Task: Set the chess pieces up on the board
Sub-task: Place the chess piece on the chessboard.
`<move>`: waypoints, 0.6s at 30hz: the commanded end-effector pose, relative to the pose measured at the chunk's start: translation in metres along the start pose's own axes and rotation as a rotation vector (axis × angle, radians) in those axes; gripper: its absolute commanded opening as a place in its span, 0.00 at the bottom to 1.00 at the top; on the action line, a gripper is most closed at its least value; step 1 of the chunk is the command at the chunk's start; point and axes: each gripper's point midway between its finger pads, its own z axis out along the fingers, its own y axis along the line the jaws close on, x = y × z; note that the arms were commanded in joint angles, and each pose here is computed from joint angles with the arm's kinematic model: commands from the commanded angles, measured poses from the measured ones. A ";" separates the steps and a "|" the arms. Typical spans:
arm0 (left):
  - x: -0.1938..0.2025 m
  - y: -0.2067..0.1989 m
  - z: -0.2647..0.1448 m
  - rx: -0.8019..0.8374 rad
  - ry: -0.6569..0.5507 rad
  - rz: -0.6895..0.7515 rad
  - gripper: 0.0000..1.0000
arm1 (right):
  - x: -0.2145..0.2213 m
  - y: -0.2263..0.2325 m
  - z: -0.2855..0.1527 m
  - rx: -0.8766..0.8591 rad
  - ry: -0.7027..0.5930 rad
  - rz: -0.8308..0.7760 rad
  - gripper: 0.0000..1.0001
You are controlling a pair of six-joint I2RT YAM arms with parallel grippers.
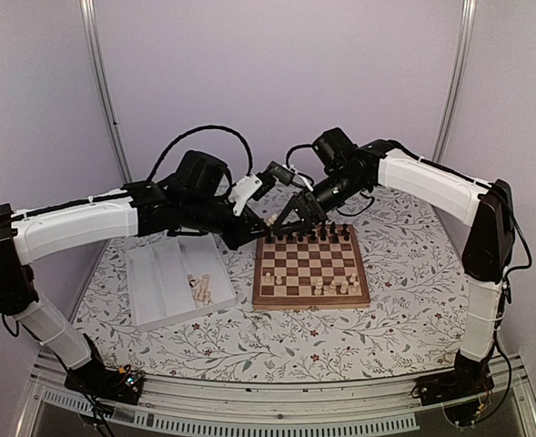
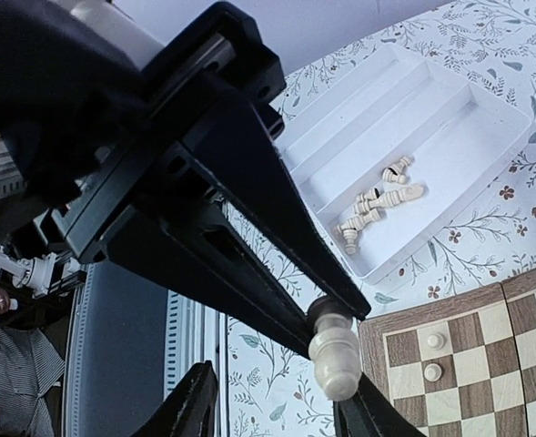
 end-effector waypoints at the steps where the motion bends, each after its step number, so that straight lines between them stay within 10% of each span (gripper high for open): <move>1: -0.029 -0.012 -0.017 0.011 -0.106 0.037 0.04 | -0.005 -0.013 -0.002 0.046 -0.022 0.002 0.46; 18: -0.015 -0.025 -0.006 0.089 -0.059 0.037 0.04 | -0.020 0.006 -0.015 0.005 -0.067 -0.043 0.46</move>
